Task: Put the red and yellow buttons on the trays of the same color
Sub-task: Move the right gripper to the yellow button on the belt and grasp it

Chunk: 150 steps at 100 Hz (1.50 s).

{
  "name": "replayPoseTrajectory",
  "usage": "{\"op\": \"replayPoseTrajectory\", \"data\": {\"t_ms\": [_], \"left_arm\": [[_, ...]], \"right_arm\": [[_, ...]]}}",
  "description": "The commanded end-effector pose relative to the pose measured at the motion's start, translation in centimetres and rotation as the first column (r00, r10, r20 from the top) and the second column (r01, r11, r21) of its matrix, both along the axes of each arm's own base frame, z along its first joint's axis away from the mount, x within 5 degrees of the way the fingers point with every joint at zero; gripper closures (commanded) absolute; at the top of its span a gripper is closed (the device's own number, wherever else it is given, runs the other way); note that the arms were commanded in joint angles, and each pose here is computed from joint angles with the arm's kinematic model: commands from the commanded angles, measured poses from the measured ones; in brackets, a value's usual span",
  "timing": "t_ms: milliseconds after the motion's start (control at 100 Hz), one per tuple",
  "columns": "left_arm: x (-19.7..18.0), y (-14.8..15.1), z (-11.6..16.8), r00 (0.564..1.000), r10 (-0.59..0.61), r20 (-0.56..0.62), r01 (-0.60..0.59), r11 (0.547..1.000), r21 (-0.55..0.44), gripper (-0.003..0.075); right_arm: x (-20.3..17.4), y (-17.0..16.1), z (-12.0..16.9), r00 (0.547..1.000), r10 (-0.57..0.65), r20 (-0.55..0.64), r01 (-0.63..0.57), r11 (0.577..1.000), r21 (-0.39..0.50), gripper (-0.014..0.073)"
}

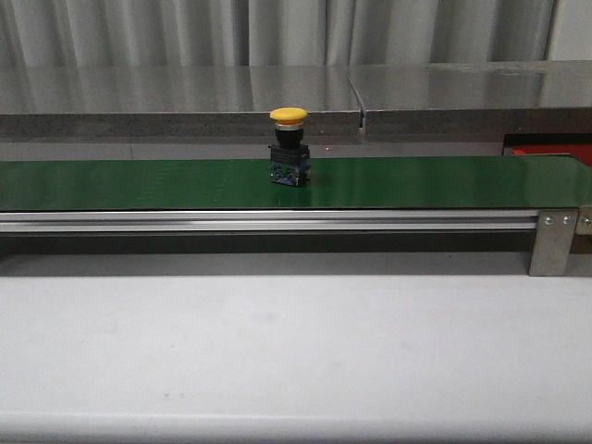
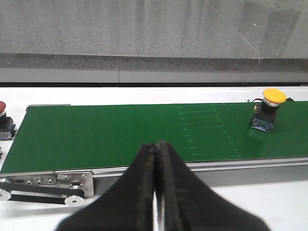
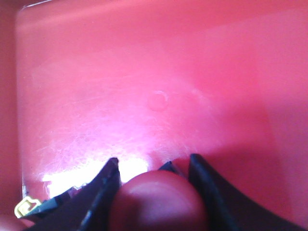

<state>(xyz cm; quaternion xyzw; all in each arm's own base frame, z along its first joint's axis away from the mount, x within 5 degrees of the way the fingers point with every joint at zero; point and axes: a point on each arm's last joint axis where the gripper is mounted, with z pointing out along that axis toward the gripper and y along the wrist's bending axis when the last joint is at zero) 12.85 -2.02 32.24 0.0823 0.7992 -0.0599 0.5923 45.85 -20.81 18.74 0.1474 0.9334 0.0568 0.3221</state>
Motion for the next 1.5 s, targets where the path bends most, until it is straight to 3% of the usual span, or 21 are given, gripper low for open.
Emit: {"op": "replayPoseTrajectory", "data": {"t_ms": [0, 130, 200, 500, 740, 910, 1110, 1330, 1490], "left_arm": [[0.1, 0.1, 1.6, 0.996, 0.021, 0.092, -0.018, 0.999, -0.029, 0.0739], [0.1, 0.1, 1.6, 0.996, 0.021, 0.092, -0.018, 0.999, -0.029, 0.0739], [0.1, 0.1, 1.6, 0.996, 0.021, 0.092, -0.018, 0.999, -0.029, 0.0739], [0.1, 0.1, 1.6, 0.996, 0.021, 0.092, -0.018, 0.999, -0.029, 0.0739], [0.1, 0.1, 1.6, 0.996, 0.021, 0.092, -0.018, 0.999, -0.029, 0.0739], [0.1, 0.1, 1.6, 0.996, 0.021, 0.092, -0.018, 0.999, -0.029, 0.0739], [0.1, 0.1, 1.6, 0.996, 0.021, 0.092, -0.018, 0.999, -0.029, 0.0739], [0.1, 0.1, 1.6, 0.996, 0.021, 0.092, -0.018, 0.999, -0.029, 0.0739], [0.1, 0.1, 1.6, 0.996, 0.021, 0.092, -0.018, 0.999, -0.029, 0.0739]], "right_arm": [[0.0, -0.3, 4.4, 0.992, -0.024, 0.122, 0.029, 0.999, -0.041, 0.0312], [0.1, -0.4, 4.6, 0.990, -0.028, 0.135, 0.035, 0.998, -0.049, 0.0110], [0.1, -0.4, 5.0, 0.989, -0.027, 0.143, 0.035, 0.998, -0.052, 0.0053], [-0.8, 0.5, 10.9, 0.980, 0.033, 0.197, -0.018, 0.997, -0.074, 0.0043], [-3.8, 2.7, 17.5, 0.962, 0.095, 0.256, -0.068, 0.991, -0.113, 0.0054], [-6.3, 4.9, 20.5, 0.942, 0.169, 0.289, -0.134, 0.981, -0.139, 0.0054], [-9.4, 8.6, 19.5, 0.926, 0.239, 0.293, -0.221, 0.971, -0.092, 0.0054], [-12.7, 13.0, 17.5, 0.898, 0.336, 0.283, -0.290, 0.937, -0.193, 0.0054], [-13.4, 16.5, 14.9, 0.868, 0.449, 0.214, -0.418, 0.892, -0.174, 0.0054]]}}
